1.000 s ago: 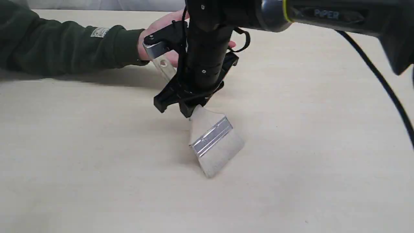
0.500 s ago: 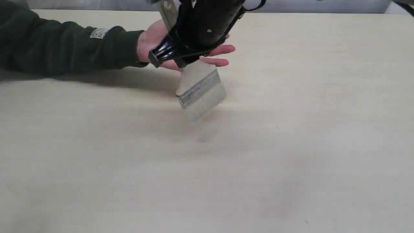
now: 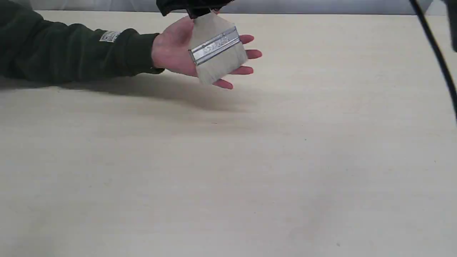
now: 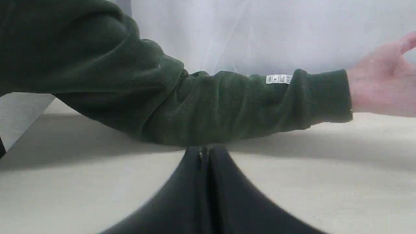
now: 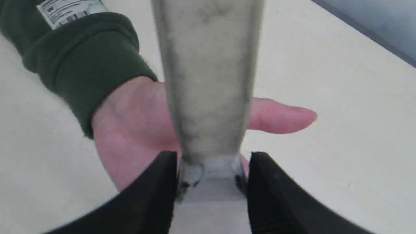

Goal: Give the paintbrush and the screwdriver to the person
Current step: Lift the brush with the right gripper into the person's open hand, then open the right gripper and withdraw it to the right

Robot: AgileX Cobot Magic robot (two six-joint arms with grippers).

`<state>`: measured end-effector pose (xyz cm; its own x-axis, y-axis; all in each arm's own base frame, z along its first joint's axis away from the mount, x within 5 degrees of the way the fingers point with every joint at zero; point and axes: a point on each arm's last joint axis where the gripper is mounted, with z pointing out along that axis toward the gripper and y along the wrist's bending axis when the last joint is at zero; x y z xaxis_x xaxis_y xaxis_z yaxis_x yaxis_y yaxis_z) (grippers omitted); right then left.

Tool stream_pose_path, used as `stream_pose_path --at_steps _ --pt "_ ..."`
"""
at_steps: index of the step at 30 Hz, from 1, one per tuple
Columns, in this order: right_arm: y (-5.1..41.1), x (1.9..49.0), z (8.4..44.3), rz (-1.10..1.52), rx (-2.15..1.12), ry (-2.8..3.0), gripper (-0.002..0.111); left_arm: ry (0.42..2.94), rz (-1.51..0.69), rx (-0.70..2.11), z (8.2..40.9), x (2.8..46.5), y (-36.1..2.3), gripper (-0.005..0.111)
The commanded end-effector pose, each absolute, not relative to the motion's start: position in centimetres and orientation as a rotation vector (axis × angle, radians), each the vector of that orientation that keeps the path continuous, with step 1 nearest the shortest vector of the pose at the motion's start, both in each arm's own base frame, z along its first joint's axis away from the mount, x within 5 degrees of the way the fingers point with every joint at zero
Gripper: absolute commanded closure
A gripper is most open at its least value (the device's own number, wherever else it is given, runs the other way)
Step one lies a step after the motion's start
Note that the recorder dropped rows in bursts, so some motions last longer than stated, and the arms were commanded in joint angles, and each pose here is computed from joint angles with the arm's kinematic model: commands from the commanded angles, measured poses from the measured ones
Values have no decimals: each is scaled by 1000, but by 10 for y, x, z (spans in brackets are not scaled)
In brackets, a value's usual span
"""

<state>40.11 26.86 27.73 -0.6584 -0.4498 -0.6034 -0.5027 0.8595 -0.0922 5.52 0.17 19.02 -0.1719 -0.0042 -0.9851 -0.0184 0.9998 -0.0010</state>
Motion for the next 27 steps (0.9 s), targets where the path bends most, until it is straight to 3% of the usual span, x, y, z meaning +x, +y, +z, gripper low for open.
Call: stream_pose_path --at_steps 1,10,12,20,27 --pt "262 419 263 74 -643 2433 104 1733 1 -15 191 55 1 107" --pt "262 438 240 63 -620 2458 103 1733 1 -15 191 55 1 107" --pt "262 439 240 67 -620 2449 98 1733 1 -15 191 55 1 107" --pt "260 438 252 85 -587 2429 49 1731 3 -14 191 55 1 107" --pt "252 426 294 104 -565 2374 48 1731 3 -14 191 55 1 107"
